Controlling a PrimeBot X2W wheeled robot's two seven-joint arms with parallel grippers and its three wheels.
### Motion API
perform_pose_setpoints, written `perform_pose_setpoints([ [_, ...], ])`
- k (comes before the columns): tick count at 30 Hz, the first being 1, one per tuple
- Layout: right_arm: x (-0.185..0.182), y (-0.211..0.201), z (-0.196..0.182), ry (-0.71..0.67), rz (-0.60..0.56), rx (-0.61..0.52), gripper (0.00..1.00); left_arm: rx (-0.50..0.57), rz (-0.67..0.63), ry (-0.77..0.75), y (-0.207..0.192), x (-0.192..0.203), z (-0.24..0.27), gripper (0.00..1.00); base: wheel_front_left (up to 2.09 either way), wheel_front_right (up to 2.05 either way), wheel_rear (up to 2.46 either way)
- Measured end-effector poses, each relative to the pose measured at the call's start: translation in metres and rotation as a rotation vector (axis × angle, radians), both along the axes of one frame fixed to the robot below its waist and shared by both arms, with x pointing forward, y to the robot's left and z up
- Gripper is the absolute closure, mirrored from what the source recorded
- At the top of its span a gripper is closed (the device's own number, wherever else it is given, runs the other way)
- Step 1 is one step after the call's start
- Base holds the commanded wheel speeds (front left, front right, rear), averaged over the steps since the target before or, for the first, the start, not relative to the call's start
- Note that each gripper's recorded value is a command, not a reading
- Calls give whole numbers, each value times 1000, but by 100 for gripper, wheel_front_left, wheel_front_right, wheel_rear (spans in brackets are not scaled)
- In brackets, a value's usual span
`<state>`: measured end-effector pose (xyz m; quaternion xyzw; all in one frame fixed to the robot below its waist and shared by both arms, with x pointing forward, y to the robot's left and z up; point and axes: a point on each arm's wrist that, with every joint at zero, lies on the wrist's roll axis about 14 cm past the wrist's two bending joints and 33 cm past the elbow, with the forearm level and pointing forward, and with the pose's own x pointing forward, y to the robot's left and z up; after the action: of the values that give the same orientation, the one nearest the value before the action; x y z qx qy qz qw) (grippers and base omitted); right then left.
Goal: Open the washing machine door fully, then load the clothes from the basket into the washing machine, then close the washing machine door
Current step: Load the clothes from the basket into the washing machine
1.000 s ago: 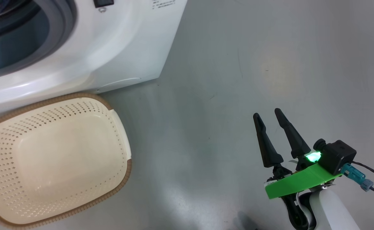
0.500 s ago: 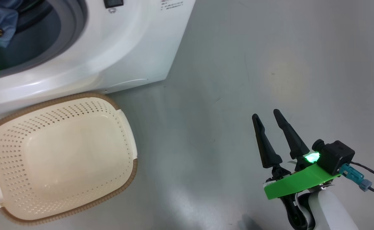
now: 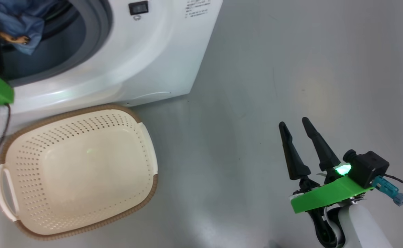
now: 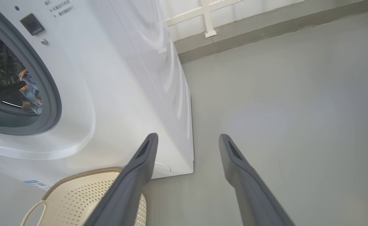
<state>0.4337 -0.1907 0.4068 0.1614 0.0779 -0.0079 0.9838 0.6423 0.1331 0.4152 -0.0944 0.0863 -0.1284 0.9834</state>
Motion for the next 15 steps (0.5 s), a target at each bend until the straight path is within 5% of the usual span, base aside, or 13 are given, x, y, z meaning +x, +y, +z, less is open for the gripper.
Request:
perform_pose_setpoints([
  [15, -13, -2, 24, -45, 37, -28, 0, -91, 123, -37, 24, -80, 17, 0, 0, 0, 0],
])
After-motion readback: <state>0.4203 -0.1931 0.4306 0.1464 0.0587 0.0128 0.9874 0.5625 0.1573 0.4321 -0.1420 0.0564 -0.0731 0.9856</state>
